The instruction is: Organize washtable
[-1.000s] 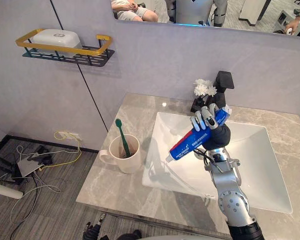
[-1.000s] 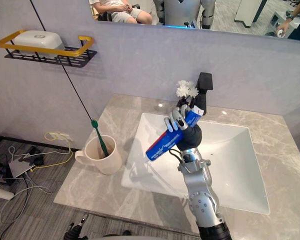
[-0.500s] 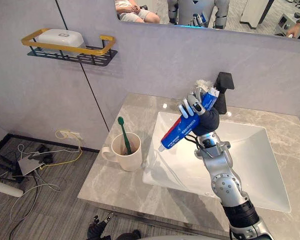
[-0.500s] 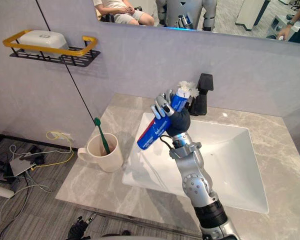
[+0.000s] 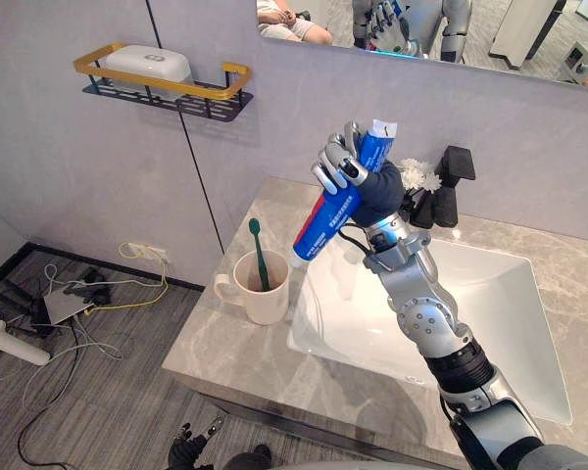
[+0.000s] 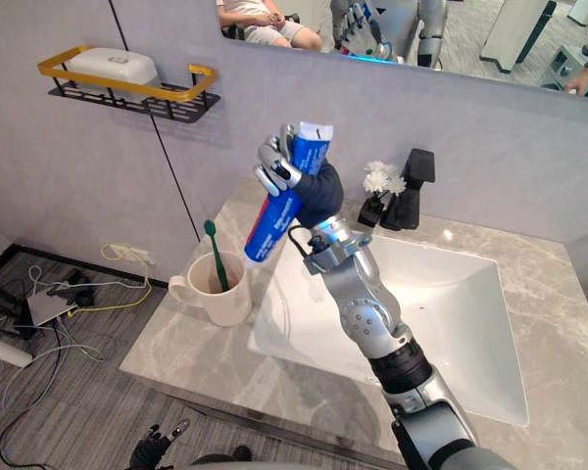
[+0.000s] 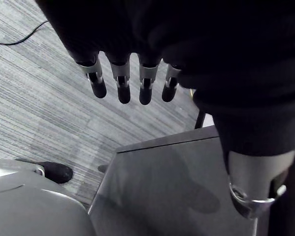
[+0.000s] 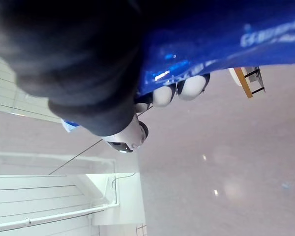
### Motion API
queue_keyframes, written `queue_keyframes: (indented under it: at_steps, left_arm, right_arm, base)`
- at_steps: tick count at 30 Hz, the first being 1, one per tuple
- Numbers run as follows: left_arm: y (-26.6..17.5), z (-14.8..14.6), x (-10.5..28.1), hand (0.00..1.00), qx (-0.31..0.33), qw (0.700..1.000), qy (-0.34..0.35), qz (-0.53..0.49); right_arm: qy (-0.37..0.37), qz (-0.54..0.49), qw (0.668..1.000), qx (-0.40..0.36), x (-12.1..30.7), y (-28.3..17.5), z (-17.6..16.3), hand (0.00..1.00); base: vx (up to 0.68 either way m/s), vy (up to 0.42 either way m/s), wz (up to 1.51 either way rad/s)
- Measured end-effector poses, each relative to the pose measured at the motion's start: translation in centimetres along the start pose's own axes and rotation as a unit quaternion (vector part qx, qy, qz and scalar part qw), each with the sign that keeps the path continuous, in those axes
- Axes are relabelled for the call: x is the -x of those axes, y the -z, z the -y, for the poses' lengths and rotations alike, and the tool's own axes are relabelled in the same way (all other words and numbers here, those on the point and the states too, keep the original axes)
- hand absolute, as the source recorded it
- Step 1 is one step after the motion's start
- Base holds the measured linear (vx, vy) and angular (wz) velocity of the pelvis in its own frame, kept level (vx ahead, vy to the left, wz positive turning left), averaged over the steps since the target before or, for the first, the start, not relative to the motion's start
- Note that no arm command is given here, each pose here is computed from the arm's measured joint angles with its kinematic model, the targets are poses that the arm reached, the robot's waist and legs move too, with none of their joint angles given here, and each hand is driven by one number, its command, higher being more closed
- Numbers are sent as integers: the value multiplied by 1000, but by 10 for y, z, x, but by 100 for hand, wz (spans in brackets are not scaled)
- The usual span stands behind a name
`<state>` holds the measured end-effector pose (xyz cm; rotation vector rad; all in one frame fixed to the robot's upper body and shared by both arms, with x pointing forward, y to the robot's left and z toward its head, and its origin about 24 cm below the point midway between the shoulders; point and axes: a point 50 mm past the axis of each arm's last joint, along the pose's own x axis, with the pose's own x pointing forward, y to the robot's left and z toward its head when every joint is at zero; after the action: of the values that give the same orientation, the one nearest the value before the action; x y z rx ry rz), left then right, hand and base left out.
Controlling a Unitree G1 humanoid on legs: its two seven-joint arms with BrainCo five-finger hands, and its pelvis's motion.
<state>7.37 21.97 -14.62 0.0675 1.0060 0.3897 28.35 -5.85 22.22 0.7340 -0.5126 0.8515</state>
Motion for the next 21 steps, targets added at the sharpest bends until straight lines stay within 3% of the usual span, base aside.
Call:
queue_keyframes:
  at_steps: [21]
  left_arm:
    - [-1,0,0,0,-17,1000,6,1]
  right_arm:
    - [-25,-56,998,24,-17,17,-3,100]
  base:
    - [-7,-4,0]
